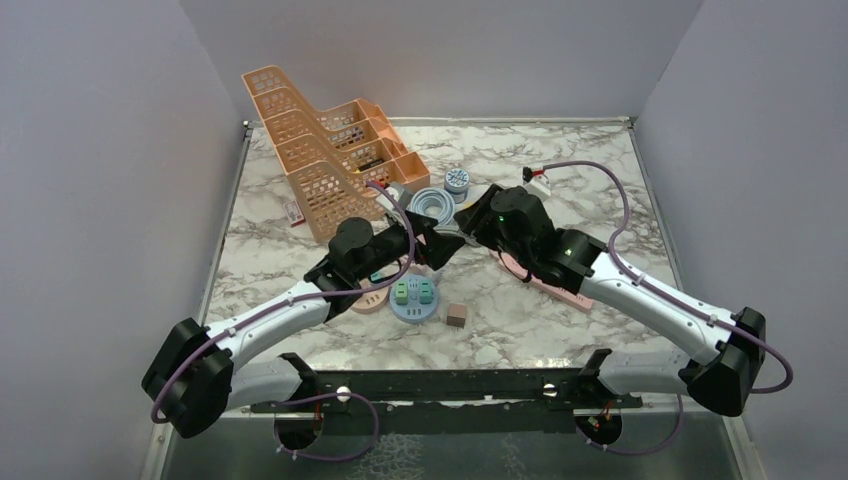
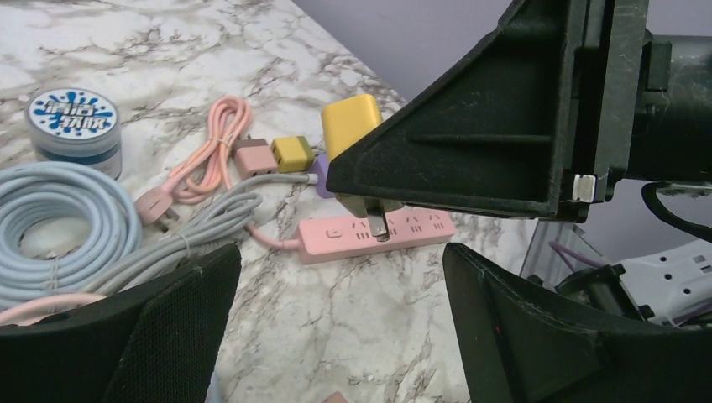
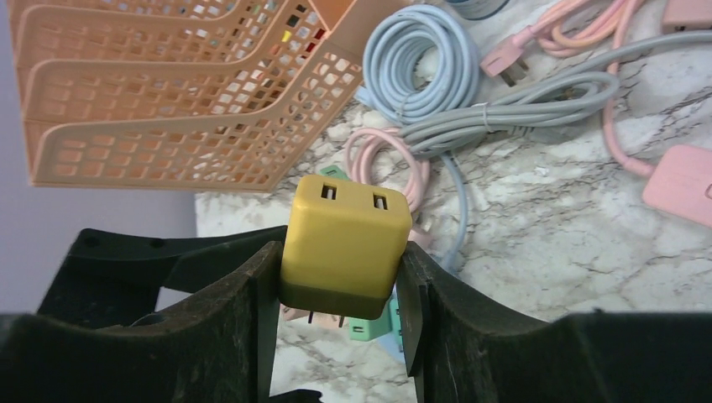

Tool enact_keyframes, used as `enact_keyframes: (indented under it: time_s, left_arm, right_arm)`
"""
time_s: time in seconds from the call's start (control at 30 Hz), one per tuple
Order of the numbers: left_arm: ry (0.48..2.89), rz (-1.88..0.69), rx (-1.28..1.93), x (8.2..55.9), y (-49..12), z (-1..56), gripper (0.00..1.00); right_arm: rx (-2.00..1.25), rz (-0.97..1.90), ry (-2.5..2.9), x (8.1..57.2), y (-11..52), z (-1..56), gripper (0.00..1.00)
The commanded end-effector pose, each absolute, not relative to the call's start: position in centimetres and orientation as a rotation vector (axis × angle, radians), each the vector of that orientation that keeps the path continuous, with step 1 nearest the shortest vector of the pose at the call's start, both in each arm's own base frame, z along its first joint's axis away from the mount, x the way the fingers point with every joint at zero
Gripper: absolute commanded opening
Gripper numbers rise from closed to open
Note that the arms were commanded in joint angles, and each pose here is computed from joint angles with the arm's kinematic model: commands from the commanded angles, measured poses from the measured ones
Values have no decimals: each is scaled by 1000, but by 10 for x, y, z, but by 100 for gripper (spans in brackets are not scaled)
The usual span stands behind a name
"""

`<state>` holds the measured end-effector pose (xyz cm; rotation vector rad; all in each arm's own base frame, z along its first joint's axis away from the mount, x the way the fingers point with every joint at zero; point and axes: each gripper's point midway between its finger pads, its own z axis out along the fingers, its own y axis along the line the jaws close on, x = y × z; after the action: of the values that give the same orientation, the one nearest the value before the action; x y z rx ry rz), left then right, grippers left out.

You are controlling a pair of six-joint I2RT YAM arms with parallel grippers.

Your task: Insert the plug

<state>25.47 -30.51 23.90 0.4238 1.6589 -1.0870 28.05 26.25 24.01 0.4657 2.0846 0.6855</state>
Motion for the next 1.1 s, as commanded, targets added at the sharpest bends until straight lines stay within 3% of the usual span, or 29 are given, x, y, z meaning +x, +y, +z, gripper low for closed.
enact_keyframes:
  time_s: [0.0, 0.4, 0.6, 0.87, 0.97, 1.03, 1.07]
  left_arm:
    - [1528, -1196, 422, 249, -316, 268, 90]
    - [1434, -1247, 115, 269, -300, 289, 83]
    - [1399, -1272, -1, 278, -295, 292, 74]
    - [1373, -1226, -68, 287, -286, 297, 48]
    - [1373, -1226, -25, 284, -290, 298, 27]
    - [1371, -1206, 26, 281, -291, 296, 3]
    - [1366, -1191, 51, 280, -291, 295, 0]
  right_arm:
    - [535, 874, 2014, 279, 276, 280, 42]
    - [656, 1093, 1978, 274, 294, 299, 41]
    - [756, 1241, 1980, 273, 313, 299, 41]
    - [716, 1271, 2029, 270, 325, 289, 41]
    - [670, 1245, 2053, 269, 327, 285, 47]
    - [621, 1204, 2071, 269, 326, 283, 57]
    - [598, 1182, 2079, 270, 323, 282, 63]
